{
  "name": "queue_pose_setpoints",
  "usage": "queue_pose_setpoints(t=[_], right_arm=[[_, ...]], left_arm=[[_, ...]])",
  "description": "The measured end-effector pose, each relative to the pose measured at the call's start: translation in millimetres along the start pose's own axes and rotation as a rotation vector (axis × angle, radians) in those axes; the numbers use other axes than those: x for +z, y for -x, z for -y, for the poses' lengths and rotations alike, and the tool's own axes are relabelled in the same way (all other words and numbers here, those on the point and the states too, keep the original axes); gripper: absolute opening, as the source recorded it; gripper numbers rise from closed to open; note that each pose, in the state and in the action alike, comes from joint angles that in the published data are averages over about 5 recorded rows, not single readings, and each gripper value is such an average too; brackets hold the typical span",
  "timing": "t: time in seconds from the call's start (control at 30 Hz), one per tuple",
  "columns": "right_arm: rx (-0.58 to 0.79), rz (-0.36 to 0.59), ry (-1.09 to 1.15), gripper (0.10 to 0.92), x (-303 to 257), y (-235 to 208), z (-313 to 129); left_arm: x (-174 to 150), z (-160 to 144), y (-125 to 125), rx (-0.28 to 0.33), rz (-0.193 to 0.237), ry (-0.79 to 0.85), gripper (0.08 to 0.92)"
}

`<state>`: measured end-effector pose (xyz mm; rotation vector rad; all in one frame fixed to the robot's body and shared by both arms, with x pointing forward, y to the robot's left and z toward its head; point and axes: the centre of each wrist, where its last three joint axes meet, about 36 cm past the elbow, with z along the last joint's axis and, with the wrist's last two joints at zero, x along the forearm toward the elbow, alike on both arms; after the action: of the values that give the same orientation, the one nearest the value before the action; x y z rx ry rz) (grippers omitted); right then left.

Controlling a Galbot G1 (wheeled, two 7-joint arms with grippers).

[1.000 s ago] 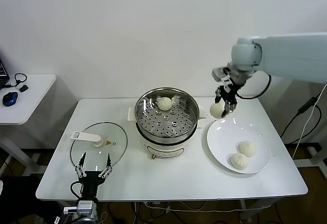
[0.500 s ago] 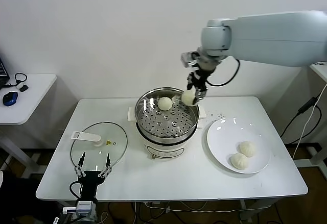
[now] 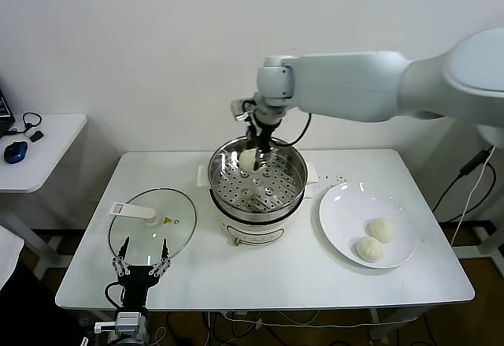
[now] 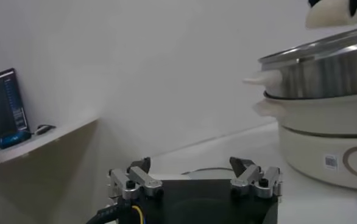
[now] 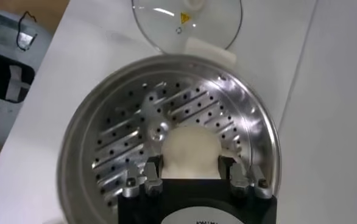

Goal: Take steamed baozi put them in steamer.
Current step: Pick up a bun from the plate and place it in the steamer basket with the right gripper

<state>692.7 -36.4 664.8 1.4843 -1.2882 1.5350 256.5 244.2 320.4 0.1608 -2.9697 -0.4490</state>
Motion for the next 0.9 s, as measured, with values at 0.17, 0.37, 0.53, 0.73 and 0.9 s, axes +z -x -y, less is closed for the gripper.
queue_pose_setpoints(t=[0.17,0.37,0.53,0.73,0.9], right_arm=[[-0.008,0.003,-0.011,0.602,-13,20,4],[-0.018,-0.007,-0.023,0.602,-21,39,6],[-0.022,-0.007,-0.027,0.602,-27,51,6],[-0.023,-0.013,-0.032,0.602,-30,61,8],[-0.029,-0.017,-0.040,0.639,-28,64,8]], left_arm=[[-1,-1,1,-0.005,0.000,-0.001,0.823],[1,0,1,-0.005,-0.004,-0.004,0.823],[1,0,1,-0.006,-0.006,-0.006,0.823],[2,0,1,-0.009,-0.007,-0.007,0.823],[2,0,1,-0.009,-0.007,-0.008,0.823]])
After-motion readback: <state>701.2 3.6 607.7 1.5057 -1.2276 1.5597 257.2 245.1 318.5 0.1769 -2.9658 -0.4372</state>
